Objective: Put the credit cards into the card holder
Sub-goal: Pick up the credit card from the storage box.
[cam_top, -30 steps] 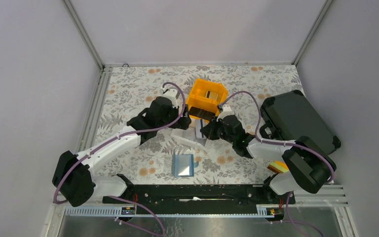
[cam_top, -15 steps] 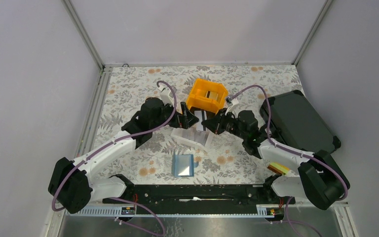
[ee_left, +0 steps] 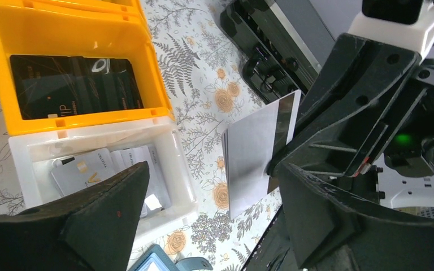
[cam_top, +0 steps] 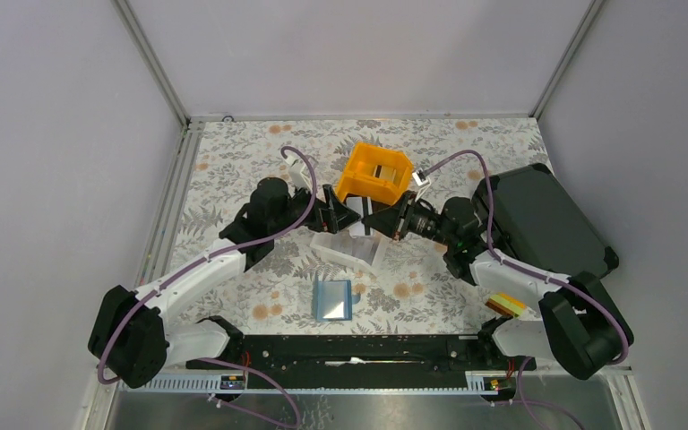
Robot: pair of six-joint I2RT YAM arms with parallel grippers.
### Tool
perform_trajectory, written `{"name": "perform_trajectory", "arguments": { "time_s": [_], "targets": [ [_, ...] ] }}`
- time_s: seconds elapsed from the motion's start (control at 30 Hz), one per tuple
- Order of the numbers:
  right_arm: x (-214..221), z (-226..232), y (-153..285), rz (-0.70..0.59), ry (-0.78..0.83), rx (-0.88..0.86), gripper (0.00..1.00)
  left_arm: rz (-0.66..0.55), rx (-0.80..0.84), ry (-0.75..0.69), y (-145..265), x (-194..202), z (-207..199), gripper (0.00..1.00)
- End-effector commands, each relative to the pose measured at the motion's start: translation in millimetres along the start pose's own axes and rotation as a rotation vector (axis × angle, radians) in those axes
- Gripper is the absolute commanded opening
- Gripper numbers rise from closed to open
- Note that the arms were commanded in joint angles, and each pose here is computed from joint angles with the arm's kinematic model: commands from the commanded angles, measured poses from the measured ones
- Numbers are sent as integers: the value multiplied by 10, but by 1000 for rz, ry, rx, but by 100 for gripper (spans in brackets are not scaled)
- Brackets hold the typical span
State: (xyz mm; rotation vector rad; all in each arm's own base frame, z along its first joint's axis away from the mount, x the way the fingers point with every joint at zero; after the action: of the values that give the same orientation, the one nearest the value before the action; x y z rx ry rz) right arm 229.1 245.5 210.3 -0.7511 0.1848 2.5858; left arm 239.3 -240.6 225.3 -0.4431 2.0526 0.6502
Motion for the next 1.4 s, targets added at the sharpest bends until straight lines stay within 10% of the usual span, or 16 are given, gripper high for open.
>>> {"name": "perform_trajectory", "arguments": {
  "time_s": [0.0, 0.53, 0.73, 1.37],
  "targets": [
    [-66, 213, -12, 24, -1, -130, 0, -74, 133, -39, 32, -151, -168, 79],
    [-105, 107, -5, 24, -70, -123, 3, -109, 200, -15, 81, -148, -167, 1],
    [-94, -33, -37, 40, -107, -103, 21, -119, 193, -17, 102, -142, -125, 0],
    [85, -491, -175, 93, -167, -43, 24, -91, 138, -33, 108, -62, 141, 0]
  ]
}}
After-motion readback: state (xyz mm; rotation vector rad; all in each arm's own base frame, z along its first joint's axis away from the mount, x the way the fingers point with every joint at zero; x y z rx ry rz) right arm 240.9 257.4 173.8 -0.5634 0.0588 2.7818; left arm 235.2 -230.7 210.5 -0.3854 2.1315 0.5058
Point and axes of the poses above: each gripper's point midway between its finger pads, its own y axis back along the fingers, its own z axis along the line the jaws close on, x = y × z, the point moved 5 cm from there along y, back along the fingers, and after that the axes turned 13 degrees about -y, right-handed, at the moved point
